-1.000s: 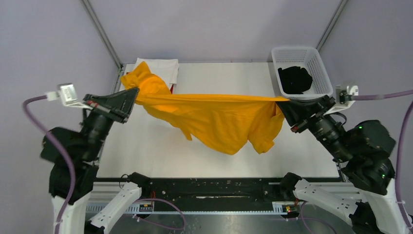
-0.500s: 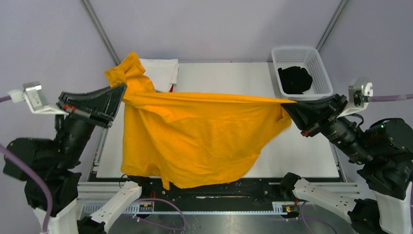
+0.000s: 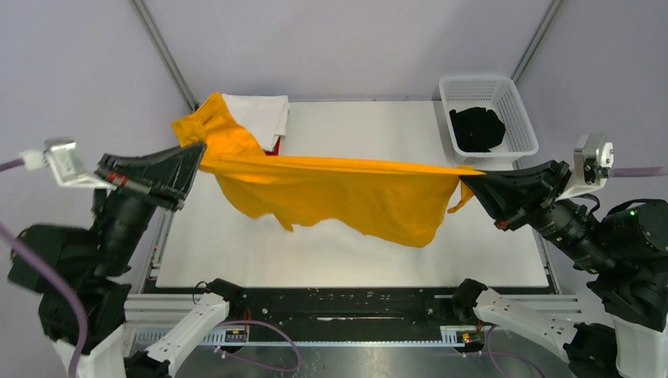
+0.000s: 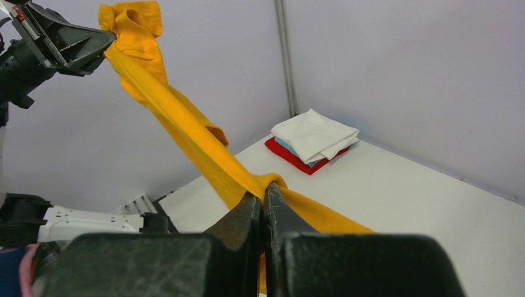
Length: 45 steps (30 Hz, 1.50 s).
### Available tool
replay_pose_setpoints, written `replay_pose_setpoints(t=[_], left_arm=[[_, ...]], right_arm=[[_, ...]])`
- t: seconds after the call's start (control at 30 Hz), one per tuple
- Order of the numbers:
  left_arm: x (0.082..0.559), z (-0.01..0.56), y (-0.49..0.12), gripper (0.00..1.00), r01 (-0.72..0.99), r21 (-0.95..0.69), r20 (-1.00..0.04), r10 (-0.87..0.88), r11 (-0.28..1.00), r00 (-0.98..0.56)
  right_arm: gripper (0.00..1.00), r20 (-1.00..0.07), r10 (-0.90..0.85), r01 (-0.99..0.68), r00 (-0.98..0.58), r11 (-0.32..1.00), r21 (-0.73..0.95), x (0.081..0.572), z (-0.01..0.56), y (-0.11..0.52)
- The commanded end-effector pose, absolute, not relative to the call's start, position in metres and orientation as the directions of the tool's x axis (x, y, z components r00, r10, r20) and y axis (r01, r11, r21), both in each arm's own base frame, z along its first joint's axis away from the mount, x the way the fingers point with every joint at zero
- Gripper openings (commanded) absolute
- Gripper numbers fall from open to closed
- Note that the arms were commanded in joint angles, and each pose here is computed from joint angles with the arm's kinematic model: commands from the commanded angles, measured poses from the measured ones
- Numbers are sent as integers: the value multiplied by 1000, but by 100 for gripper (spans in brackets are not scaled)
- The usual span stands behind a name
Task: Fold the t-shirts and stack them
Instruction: Flatten out the tshirt
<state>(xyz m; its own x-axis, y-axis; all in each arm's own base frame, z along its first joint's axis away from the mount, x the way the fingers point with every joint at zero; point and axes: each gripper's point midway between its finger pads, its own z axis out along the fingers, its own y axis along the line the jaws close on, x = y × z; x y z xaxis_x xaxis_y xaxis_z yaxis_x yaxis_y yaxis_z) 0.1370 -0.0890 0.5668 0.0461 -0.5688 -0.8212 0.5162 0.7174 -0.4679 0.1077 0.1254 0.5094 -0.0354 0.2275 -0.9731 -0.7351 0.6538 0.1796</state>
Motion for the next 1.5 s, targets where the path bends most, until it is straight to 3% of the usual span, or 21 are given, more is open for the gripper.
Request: replay_pose_setpoints(t=[0.0, 0.23, 0.43, 0.6, 0.7, 0.77, 0.87, 1.1, 1.2, 1.23, 1.27, 1.3, 1.37, 1.4, 1.47], left_arm=[[104, 597, -53, 0, 486, -437, -762, -599, 757, 247], [87, 599, -60, 0, 544, -421, -757, -611, 726, 230], [124, 588, -70, 0, 501, -448, -785, -594, 740, 174], [218, 540, -75, 0, 302, -512, -826, -557, 804, 84], [297, 478, -76, 0, 88, -504, -863, -504, 859, -18], [354, 421, -81, 0, -47, -455, -882, -457, 889, -113], [418, 342, -89, 0, -160, -386, -868, -417, 908, -271], [533, 231, -122, 0, -138, -315, -822, -342, 939, -456], [570, 190, -139, 20, -116, -294, -798, -310, 949, -517], [580, 181, -142, 24, -116, -288, -790, -304, 951, -532], [586, 173, -144, 32, -121, -276, -784, -296, 953, -546], [594, 171, -144, 49, -125, -271, -786, -294, 955, -544], [604, 175, -147, 91, -125, -265, -787, -290, 956, -545], [606, 177, -149, 98, -117, -268, -785, -287, 956, -549], [603, 190, -157, 99, -84, -274, -794, -275, 958, -543]], right_arm=[[0, -937, 343, -739, 67, 648, 185, 79, 543, 88], [0, -932, 354, -715, 79, 671, 194, 77, 542, 76], [0, -942, 321, -567, 101, 797, 211, 112, 529, 64], [0, -979, 188, -108, 73, 978, 180, 196, 479, 45], [0, -999, 29, 166, 32, 986, 34, 236, 446, 39], [0, -999, -34, 259, -7, 965, -34, 260, 424, 42], [0, -994, -1, 215, -112, 976, -25, 310, 373, 59], [0, -926, -23, 80, -377, 995, -57, 447, 233, 91], [9, -897, -30, 81, -441, 994, -73, 499, 196, 96], [18, -887, -28, 84, -460, 994, -75, 513, 187, 95], [34, -882, -20, 102, -471, 992, -77, 527, 183, 93], [46, -875, -12, 116, -484, 990, -78, 540, 179, 91], [58, -867, -12, 159, -499, 982, -105, 557, 179, 84], [67, -861, -19, 189, -508, 973, -132, 561, 182, 78], [95, -862, -24, 237, -506, 957, -166, 562, 195, 69]])
